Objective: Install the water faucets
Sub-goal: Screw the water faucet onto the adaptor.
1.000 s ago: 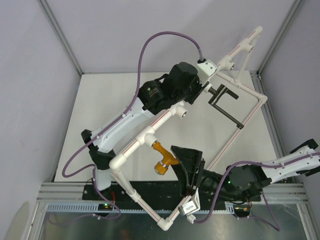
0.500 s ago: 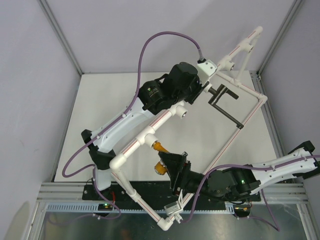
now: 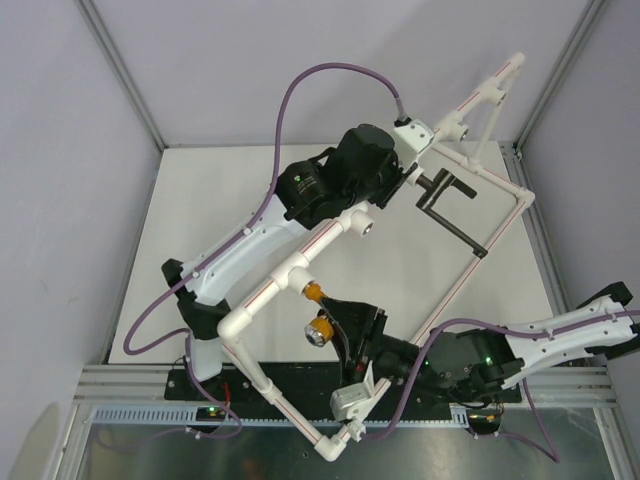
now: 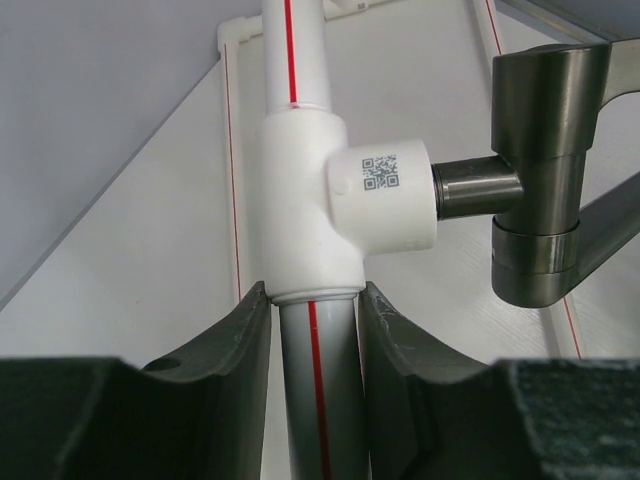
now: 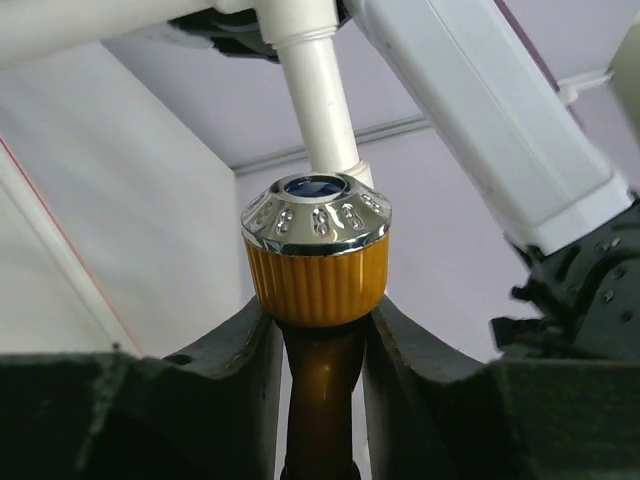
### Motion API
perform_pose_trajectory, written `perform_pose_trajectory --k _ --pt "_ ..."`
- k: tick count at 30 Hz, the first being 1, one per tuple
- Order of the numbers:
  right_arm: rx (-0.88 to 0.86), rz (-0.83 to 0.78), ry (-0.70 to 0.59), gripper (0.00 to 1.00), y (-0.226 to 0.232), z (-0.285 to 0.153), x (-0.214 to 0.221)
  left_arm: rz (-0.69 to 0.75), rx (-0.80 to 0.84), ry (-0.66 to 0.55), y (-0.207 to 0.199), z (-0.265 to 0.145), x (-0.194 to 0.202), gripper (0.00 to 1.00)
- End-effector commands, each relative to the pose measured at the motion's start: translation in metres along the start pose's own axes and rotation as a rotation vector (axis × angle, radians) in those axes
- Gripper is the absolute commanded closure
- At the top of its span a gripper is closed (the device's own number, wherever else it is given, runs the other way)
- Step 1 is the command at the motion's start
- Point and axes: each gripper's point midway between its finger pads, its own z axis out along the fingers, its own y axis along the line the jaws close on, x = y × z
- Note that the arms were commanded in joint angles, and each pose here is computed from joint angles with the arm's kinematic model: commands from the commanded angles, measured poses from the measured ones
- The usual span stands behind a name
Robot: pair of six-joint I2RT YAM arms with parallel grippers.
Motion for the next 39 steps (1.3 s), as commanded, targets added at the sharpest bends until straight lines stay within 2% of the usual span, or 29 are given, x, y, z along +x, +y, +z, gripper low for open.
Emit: perform_pose_trajectory --k 1,7,13,20,23,25,26,29,31,32,34,39 --pt "0.052 0.504 -0.130 1.00 0.010 0.009 -0.026 0.171 0.002 0.586 0.005 0.037 0.164 0.95" --pt "0.323 1.293 -0.328 1.00 -0.043 -0.005 -0.035 0.174 -0.005 0.588 0.006 0.038 0.165 0.95" --pt "0.465 1.901 -0.507 1.00 -0.069 -0.016 -0.032 0.173 -0.005 0.589 0.006 0.038 0.165 0.95" --pt "0.610 2.518 -0.656 1.00 -0.088 -0.024 -0.010 0.171 -0.005 0.587 0.006 0.037 0.165 0.95" --pt "0.617 2.716 -0.733 1.00 -0.092 -0.028 -0.004 0.169 -0.005 0.585 0.006 0.036 0.164 0.95" --pt "0.620 2.883 -0.802 0.91 -0.091 -0.031 0.002 0.169 -0.003 0.585 0.005 0.036 0.164 0.95" --pt "0.620 2.950 -0.839 0.92 -0.091 -0.032 0.005 0.169 -0.002 0.587 0.005 0.037 0.164 0.95" --pt "0.619 2.999 -0.913 0.90 -0.097 -0.036 0.008 0.166 0.000 0.584 0.004 0.038 0.163 0.95" --pt "0.637 2.946 -0.892 0.74 -0.095 -0.036 0.009 0.166 0.002 0.582 0.004 0.038 0.163 0.95" --pt "0.647 2.912 -0.872 0.61 -0.094 -0.037 0.010 0.166 0.002 0.581 0.003 0.038 0.162 0.95" --pt "0.665 2.840 -0.821 0.40 -0.088 -0.038 0.013 0.166 0.001 0.580 0.004 0.037 0.162 0.95" --pt "0.735 2.702 -0.703 0.07 -0.071 -0.050 0.033 0.171 -0.005 0.583 0.005 0.037 0.163 0.95"
